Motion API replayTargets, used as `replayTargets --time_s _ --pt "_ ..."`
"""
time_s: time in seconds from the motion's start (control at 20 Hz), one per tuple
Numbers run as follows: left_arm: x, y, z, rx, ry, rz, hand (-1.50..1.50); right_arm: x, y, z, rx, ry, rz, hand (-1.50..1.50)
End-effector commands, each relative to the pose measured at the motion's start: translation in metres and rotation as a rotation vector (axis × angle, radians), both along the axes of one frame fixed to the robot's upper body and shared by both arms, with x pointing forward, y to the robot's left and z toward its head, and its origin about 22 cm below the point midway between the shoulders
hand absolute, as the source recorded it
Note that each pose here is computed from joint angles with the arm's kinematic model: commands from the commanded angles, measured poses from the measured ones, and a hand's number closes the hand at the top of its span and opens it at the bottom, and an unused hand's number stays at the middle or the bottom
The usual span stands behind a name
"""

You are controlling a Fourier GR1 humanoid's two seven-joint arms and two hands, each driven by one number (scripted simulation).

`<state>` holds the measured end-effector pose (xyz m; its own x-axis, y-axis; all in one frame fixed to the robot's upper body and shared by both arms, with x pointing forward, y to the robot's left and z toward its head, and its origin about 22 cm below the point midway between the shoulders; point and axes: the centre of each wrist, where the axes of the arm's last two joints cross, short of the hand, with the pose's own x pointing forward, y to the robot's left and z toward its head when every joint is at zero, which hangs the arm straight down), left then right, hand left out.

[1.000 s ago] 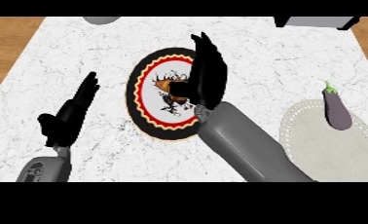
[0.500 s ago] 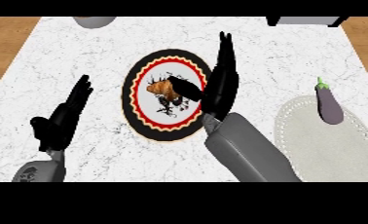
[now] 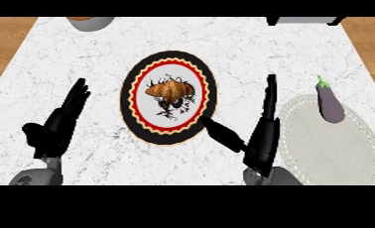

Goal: Pick the croissant from the placemat and place it in the plate

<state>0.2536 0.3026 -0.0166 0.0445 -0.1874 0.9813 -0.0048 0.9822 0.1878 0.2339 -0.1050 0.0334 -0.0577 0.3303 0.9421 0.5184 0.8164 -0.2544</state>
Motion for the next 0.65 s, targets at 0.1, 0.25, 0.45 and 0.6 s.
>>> replayTargets --time_s 0.1,0.25,0.45,0.6 --pt "0.005 0.001 -0.006 0.008 0.010 0.011 0.00 -0.045 -0.048 -0.004 0.009 0.001 0.048 -1.50" --pt "0.001 0.007 -0.012 -0.008 -0.001 -0.014 0.00 -0.039 -0.039 -0.024 -0.035 -0.012 0.073 -1.50" --pt "-0.002 -0.011 -0.003 -0.008 -0.003 -0.002 0.00 -0.053 -0.074 -0.032 -0.041 0.013 0.062 -1.50" --pt "0.004 -0.005 -0.006 0.005 -0.009 0.009 0.00 -0.060 -0.061 -0.064 -0.060 -0.002 0.045 -1.50"
